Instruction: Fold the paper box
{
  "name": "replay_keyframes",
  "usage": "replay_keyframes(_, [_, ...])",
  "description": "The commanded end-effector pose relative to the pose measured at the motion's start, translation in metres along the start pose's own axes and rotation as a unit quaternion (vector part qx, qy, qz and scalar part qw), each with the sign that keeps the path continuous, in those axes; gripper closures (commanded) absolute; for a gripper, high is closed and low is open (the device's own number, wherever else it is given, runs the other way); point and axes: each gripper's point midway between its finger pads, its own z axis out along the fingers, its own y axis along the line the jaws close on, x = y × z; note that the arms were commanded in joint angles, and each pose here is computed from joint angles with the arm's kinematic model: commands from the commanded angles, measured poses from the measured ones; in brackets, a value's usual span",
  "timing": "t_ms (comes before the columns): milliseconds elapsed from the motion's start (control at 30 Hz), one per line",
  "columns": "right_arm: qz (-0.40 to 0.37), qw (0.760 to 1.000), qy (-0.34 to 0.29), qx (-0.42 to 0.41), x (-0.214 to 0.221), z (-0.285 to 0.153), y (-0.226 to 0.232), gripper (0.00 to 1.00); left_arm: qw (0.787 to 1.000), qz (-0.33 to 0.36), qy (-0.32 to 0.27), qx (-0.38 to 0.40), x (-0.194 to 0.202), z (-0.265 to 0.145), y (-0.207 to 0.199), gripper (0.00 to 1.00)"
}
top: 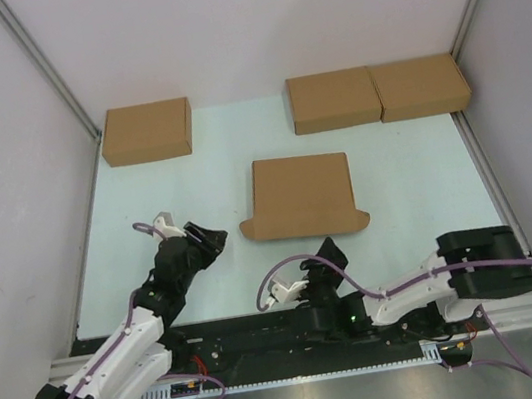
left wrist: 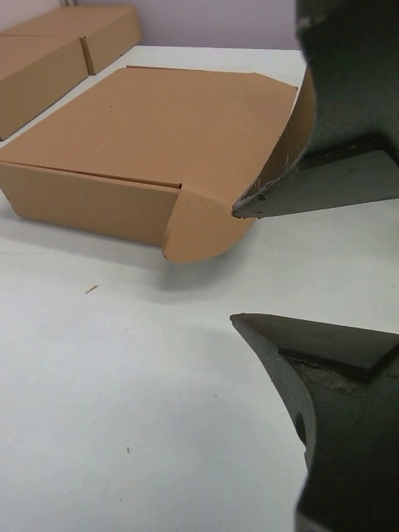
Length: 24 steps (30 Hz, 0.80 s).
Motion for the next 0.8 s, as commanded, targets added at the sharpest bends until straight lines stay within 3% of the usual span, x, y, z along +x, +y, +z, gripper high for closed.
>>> replay_keyframes(0, [0.037,0.998,0.006,0.047,-0.001,0.005,0.011,0.16,0.999,-0.023,-0.015,0.021,-0.004,0.000,-0.007,0.46])
replay_keyframes(67, [0.046,0.997,0.010,0.054,-0.002,0.011,0.016,0.17,0.999,-0.025,-0.016,0.017,-0.004,0.000,-0.005,0.46])
replay_keyframes(133, [0.001,0.998,0.021,0.059,0.005,0.019,0.026,0.17,0.999,-0.029,-0.015,0.017,-0.004,0.000,-0.005,0.46])
replay_keyframes(167, [0.034,0.997,0.018,0.067,0.000,0.023,0.026,0.17,0.999,-0.029,-0.013,0.018,-0.003,-0.001,-0.005,0.46])
replay_keyframes(567, [0.003,0.994,0.032,0.105,0.005,0.066,0.031,0.21,0.999,-0.032,-0.008,0.009,0.001,0.001,0.001,0.46])
replay_keyframes(767, [0.007,0.993,0.043,0.113,0.012,0.082,0.022,0.36,0.999,-0.033,-0.006,0.008,0.001,0.004,-0.001,0.46])
